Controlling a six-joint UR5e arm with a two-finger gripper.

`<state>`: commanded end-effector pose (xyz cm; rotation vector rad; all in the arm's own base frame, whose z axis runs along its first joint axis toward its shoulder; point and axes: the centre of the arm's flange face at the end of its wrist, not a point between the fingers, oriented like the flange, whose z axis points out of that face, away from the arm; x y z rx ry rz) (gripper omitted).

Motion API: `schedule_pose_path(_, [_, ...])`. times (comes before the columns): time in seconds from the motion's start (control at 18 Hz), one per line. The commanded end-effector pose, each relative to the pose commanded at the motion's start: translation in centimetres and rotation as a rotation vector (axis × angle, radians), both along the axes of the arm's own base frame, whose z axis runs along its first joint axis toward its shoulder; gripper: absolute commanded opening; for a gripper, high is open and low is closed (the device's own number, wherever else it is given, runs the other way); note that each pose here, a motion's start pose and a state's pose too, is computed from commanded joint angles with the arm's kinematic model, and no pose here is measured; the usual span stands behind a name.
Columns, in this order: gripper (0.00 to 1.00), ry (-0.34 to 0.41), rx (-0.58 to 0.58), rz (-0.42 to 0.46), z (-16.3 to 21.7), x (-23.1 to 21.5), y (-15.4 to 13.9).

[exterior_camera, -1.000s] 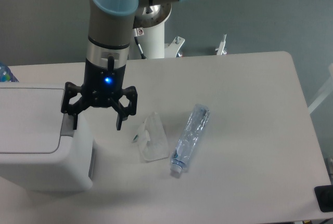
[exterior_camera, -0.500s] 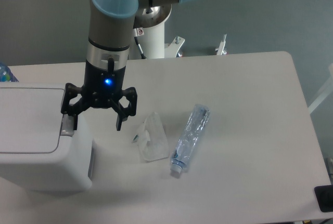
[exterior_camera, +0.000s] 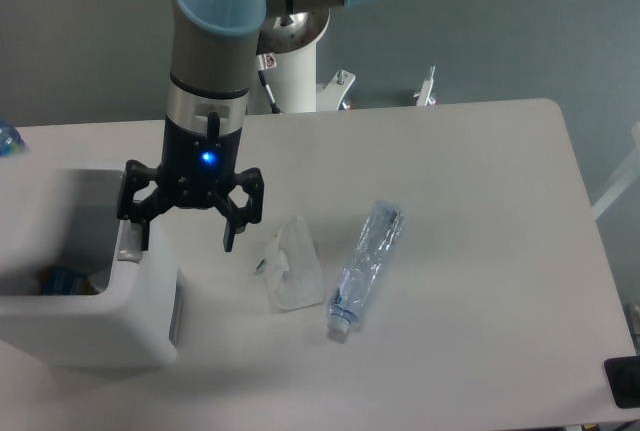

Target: Open the trash can

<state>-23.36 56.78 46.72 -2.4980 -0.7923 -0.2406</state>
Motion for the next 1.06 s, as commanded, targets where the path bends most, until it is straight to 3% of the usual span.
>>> schedule_pose_path(0.17, [1.00,0.008,0.008,0.002,0.5,-0.1,-0.1])
schedule_pose_path(0.33, [1.00,0.058,0.057,0.000,3.8,-0.8,0.2])
schedule_pose_path(0.44, [1.00,0.156,0.100,0.011,7.8,-2.9,-0.2])
schedule_pose_path(0.61, [1.00,0.400,-0.001,0.028,11.1,-7.3,-2.8])
schedule_pose_path(0.72, [1.00,0.516,-0.110,-0.049,10.7,-9.0,-4.2])
schedule_pose_path(0.78, [1.00,0.532,-0.174,-0.106,10.0,-9.5,-4.8])
schedule_pose_path(0.94, [1.00,0.530,-0.372,-0.303,8.2,-11.5,-7.6])
schedule_pose_path(1.06, [1.00,0.523,-0.416,-0.373,7.7,-12.7,-8.9])
